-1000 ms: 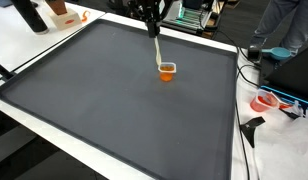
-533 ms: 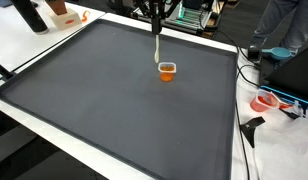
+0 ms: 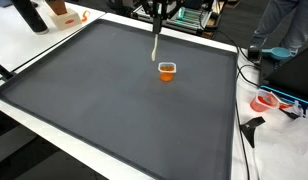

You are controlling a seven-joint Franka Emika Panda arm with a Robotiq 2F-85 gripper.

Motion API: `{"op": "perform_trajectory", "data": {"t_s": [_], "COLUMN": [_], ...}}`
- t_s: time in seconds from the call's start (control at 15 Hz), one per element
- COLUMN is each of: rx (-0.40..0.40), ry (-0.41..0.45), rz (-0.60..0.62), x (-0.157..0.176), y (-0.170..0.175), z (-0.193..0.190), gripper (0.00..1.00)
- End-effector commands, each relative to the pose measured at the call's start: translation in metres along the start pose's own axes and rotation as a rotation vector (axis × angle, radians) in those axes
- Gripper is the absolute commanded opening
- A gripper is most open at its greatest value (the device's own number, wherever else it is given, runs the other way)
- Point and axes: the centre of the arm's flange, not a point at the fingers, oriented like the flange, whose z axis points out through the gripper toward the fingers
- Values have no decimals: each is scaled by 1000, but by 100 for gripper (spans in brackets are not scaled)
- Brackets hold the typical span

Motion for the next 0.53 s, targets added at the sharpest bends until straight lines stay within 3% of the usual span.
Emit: {"op": "perform_trajectory", "data": {"t_s": [0.0,0.47], "rx": [-169,-492], "ry": [-21,13], "rz": [-14,92], "x": [-6,-3], "y": [-54,-120], "z": [-17,-4], "gripper": [3,3]}}
